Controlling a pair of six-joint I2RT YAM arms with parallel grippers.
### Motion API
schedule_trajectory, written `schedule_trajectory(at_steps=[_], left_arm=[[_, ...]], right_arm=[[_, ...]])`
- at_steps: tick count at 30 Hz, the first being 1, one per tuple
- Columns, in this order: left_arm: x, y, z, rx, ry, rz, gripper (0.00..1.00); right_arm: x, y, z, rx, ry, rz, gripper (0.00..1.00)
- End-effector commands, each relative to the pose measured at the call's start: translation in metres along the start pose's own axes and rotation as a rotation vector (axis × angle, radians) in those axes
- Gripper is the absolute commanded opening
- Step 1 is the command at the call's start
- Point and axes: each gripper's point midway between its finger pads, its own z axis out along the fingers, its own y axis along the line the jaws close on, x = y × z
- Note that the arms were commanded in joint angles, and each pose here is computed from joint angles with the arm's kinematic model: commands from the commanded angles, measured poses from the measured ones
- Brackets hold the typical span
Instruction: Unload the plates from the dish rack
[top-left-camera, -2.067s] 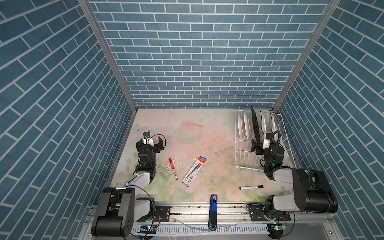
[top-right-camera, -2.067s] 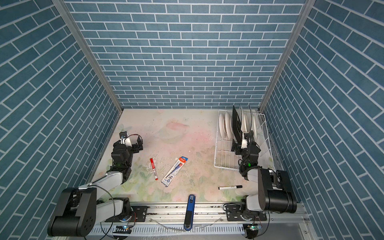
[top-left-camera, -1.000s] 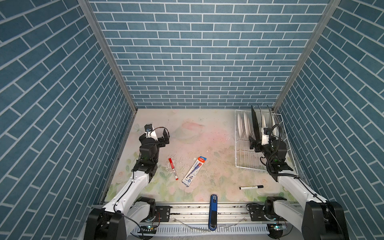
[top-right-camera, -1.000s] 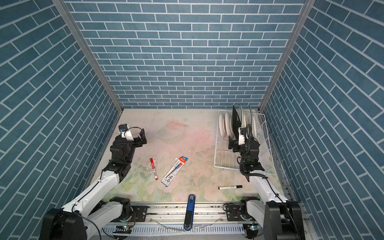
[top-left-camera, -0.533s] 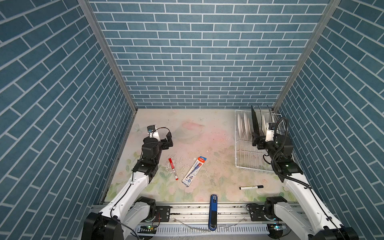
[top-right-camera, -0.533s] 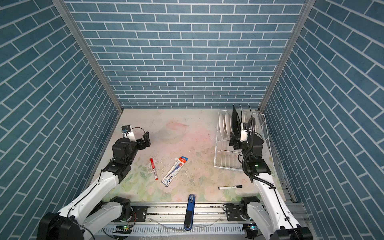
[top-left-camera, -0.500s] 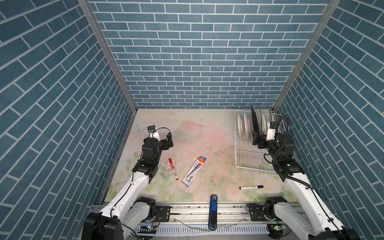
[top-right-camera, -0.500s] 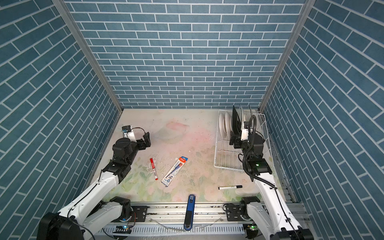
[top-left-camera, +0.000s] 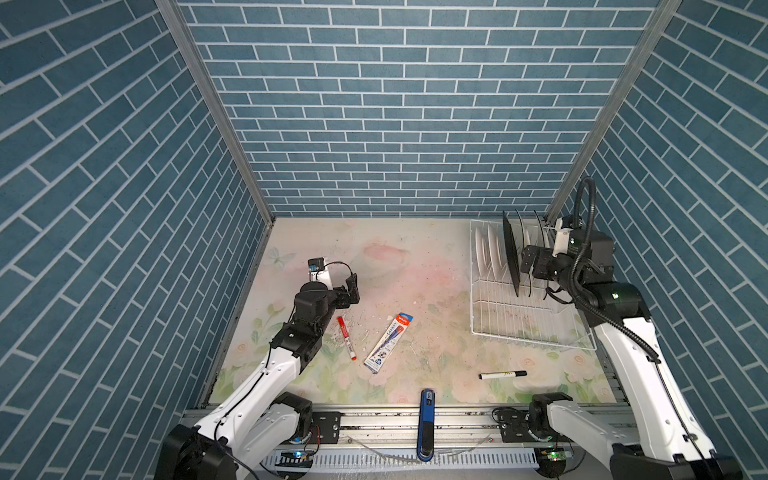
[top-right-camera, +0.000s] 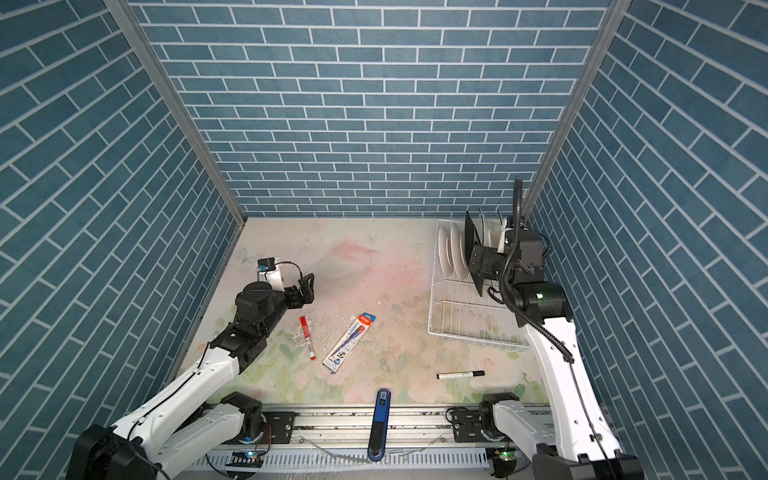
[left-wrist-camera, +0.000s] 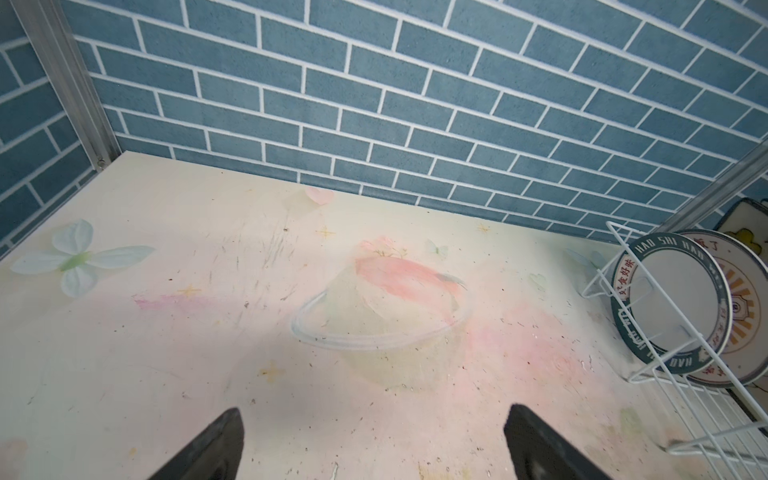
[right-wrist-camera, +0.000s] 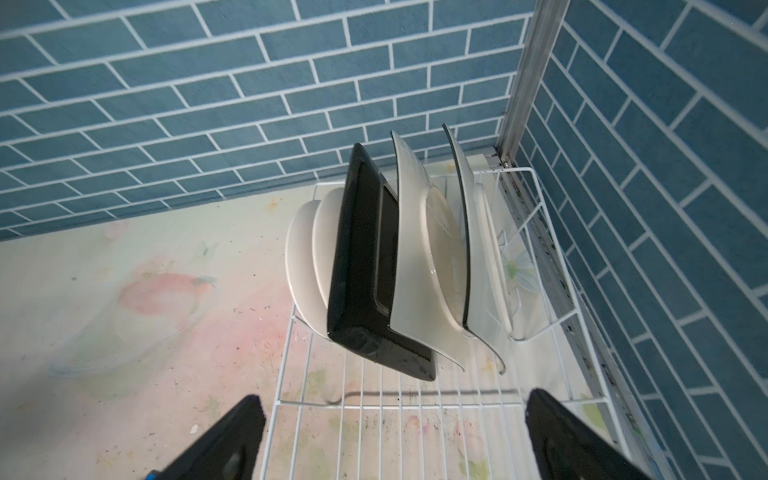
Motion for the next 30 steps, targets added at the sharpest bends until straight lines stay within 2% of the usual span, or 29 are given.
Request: schedule_trajectory(at_steps=[1,8,13,18,24,30], left_arm=[[0.006,-0.009,-0.001,0.024,0.007,-0.006,1.0],[0.011,-0.029,0.001,0.085,0.037,0.004,1.0],[0.011,-0.043,-0.002,0.116,0.036,0.014,1.0],[0.013,-0.056,-0.007,0.15,0.034,0.023,1.0],[0.016,-0.056,-0.008,0.142,0.029,0.027,1.0],[0.014,-0.058,-0.007,0.14,0.03,0.035,1.0]], right_arm=[[0.015,-0.019,-0.001,0.126,0.138,-0.043,0.99],[0.002,-0.045,0.014,0.304,0.18,-0.109,0.98],[-0.006,-0.052,0.023,0.309,0.219,-0.098,0.92],[-0.007,-0.05,0.049,0.291,0.29,-0.113,0.87],[-0.013,-0.046,0.082,0.279,0.336,-0.13,0.78],[-0.012,-0.056,0.106,0.351,0.404,-0.173,0.75]])
